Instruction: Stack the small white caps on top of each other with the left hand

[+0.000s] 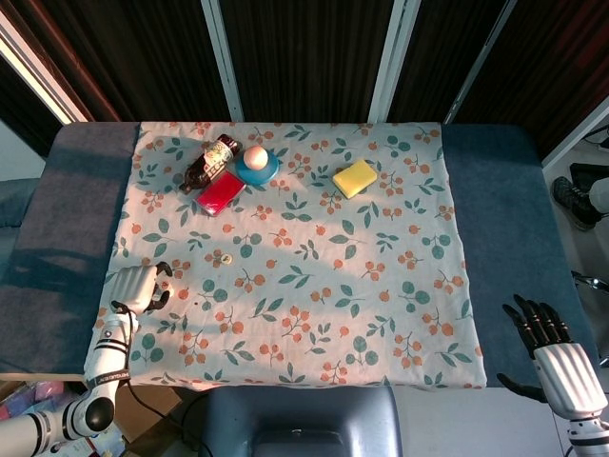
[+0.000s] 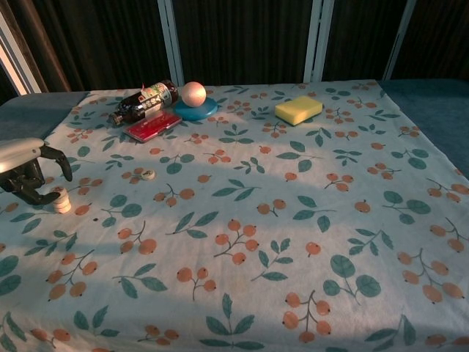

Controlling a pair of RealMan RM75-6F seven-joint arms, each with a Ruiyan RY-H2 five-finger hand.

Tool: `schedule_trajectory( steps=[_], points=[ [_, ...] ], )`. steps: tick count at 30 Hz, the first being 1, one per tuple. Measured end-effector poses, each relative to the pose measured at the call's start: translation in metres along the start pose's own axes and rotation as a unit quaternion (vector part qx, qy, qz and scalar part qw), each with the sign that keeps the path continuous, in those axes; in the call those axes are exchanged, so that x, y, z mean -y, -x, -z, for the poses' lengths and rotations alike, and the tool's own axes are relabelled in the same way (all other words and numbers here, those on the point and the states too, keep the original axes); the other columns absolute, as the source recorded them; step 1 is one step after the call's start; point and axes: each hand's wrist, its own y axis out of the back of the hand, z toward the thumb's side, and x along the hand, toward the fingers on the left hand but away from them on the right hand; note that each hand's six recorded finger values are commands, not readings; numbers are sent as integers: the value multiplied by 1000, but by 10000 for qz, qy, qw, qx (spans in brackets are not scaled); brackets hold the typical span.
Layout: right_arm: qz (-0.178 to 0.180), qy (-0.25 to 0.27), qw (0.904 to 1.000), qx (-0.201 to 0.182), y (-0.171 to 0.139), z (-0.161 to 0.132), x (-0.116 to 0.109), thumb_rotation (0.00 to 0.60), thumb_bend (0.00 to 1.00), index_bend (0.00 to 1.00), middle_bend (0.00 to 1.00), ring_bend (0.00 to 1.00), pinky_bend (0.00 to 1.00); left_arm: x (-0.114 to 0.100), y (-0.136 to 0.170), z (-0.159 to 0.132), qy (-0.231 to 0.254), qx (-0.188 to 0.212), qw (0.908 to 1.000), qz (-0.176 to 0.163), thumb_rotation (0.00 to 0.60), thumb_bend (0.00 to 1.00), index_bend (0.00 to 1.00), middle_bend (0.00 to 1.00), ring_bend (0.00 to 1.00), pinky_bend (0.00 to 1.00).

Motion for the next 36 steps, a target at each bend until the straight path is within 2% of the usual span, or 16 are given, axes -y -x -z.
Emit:
schedule_trajectory(
  steps=[5,8,16,25,36],
  points=[
    [-39,-13,10000,-34,1,-2,2,600,176,0,0,0,0,-17,2,-29,499,322,9974,-404,600,388,362,1000,1000,1000],
    [-48,-8,10000,-49,1,-2,2,600,176,0,0,0,0,-18,-1,-47,581,433,9962,-479,600,388,358,1000,1000,1000],
    [-33,53,10000,-30,0,1,-1,600,176,0,0,0,0,-1,-24,-88,106,306,9984,-460,600,388,358,1000,1000,1000],
    [22,132,9999,39,-1,7,-6,600,176,0,0,0,0,17,-53,-102,-256,-48,9984,-500,600,390,357,1000,1000,1000],
    [55,178,9998,71,-1,9,-8,600,176,0,0,0,0,32,-71,-112,-346,-218,9978,-513,600,389,358,1000,1000,1000]
  ],
)
